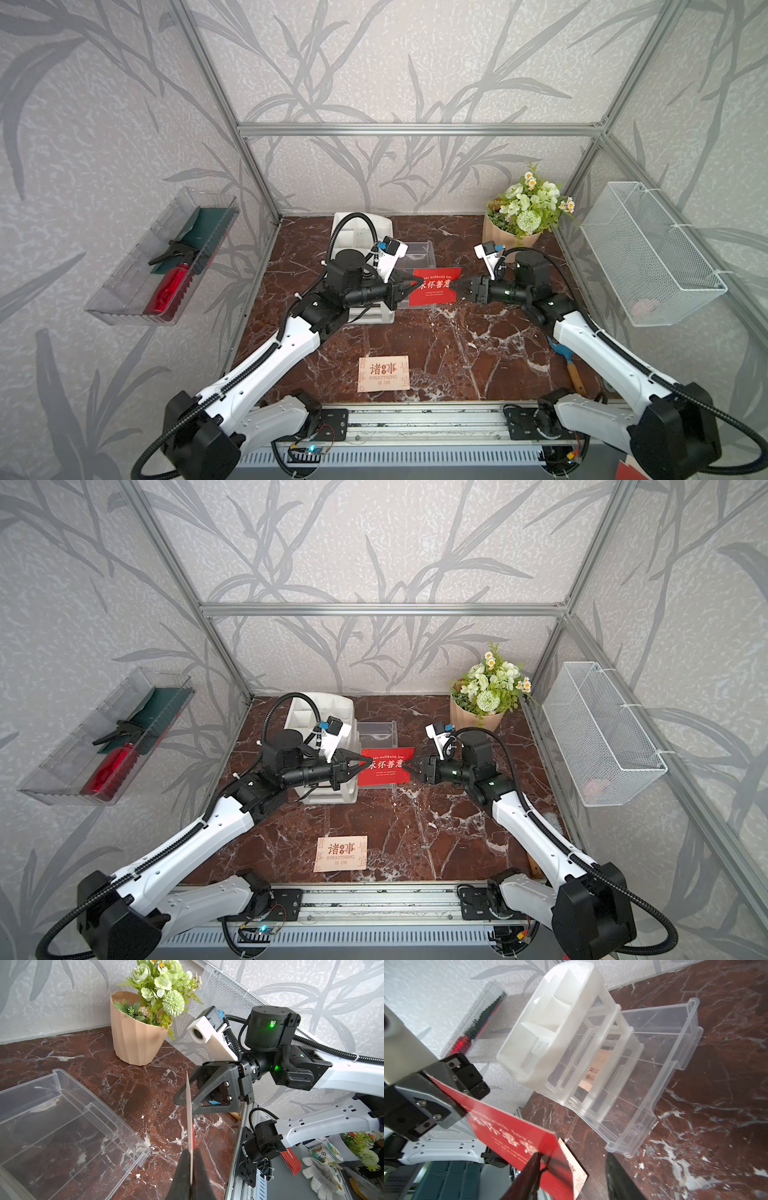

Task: Take the postcards out of the drawer
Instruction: Place the postcard at the center of the board.

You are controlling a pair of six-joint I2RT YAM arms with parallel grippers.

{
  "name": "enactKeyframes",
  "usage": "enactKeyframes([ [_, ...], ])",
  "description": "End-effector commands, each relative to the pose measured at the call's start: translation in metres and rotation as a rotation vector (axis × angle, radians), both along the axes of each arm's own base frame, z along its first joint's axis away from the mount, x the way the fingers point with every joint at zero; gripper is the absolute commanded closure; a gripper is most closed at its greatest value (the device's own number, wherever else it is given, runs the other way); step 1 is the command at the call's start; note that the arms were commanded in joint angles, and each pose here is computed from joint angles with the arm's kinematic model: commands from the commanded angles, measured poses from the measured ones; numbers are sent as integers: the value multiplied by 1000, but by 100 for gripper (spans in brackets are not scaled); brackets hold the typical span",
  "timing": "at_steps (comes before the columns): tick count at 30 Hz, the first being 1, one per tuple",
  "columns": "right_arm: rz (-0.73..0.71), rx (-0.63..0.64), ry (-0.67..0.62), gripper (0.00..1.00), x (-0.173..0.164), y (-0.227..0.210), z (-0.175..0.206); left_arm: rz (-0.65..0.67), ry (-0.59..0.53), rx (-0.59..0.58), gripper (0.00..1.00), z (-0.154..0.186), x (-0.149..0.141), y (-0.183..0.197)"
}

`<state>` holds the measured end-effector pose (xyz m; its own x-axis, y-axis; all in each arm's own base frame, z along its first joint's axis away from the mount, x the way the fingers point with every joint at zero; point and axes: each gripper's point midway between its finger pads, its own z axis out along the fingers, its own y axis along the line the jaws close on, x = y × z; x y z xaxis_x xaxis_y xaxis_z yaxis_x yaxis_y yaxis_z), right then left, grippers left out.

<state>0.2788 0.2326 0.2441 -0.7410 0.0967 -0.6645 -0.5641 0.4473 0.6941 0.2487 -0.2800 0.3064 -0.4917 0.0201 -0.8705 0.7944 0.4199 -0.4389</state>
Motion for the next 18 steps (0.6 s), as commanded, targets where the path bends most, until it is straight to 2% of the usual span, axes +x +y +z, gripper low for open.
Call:
enactKeyframes([
  [1,66,127,-64,52,-4,10,31,-19,-11,-31,100,3,0,-5],
  [7,110,195,-68,61,-13,13,49,37,-10,-7,100,-3,12,-3],
  [12,106,202,-73,73,-17,11,55,107,-15,11,100,-8,23,3],
  [18,114,203,-70,90,-20,11,61,130,-14,20,100,-10,26,5],
])
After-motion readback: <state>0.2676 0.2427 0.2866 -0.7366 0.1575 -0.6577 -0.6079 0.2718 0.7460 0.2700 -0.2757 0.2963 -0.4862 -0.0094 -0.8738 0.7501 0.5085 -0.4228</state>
